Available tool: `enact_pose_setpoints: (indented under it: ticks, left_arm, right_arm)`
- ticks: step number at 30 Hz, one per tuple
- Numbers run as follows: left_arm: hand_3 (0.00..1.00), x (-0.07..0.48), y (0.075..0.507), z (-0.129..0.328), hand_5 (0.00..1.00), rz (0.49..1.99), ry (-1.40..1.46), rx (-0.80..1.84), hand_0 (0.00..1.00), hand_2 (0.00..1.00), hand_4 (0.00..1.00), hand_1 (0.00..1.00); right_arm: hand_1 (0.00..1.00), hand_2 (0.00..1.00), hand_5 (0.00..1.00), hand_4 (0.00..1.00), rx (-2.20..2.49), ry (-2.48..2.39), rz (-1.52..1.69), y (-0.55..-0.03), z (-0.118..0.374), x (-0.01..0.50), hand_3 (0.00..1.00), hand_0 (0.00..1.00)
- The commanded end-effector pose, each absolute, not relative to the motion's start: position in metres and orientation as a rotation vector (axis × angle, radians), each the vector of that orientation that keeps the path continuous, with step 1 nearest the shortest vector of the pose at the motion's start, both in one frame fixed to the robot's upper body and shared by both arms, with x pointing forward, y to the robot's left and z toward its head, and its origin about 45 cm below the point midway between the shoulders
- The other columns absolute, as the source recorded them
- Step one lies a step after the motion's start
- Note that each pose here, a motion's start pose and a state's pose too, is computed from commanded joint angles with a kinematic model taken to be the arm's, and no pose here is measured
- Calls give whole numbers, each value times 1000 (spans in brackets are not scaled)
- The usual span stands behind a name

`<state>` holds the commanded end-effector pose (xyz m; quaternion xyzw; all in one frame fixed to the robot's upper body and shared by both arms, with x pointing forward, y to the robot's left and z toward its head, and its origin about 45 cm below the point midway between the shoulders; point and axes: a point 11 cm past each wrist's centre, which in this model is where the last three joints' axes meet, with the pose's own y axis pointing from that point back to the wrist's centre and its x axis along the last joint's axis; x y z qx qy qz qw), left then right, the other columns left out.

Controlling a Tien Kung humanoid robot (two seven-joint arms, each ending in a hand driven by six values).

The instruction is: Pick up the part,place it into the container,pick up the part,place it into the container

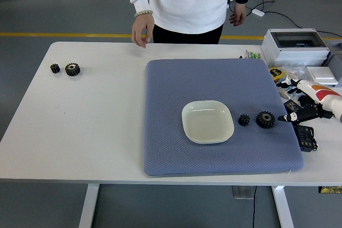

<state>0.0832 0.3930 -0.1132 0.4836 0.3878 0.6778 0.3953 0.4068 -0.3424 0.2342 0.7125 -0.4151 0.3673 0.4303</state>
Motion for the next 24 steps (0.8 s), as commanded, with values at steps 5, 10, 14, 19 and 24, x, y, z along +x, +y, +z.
enact_pose_setpoints:
  ticks: [5,10,14,19,24]
  left_arm:
    - [571,84,393,-113,622,1720,983,1226,704,705,692,683]
    - [571,85,393,-113,622,1722,982,1223,704,705,693,683]
    - [571,85,393,-113,623,1724,984,1221,704,705,693,683]
    - [571,85,393,-113,621,1725,985,1220,704,702,692,683]
    - [571,85,393,-113,621,1725,986,1220,704,702,692,683]
  right_arm:
    - [743,836,287,998,1775,-895,973,-319,233,411,817,760]
    - [743,841,254,998,1751,-780,1004,-304,226,414,815,771]
    - [743,838,253,998,1736,-716,998,-297,213,417,809,767]
    - [741,841,254,998,1732,-712,958,-295,202,423,811,764]
    - [741,841,254,998,1714,-694,952,-293,197,431,811,764]
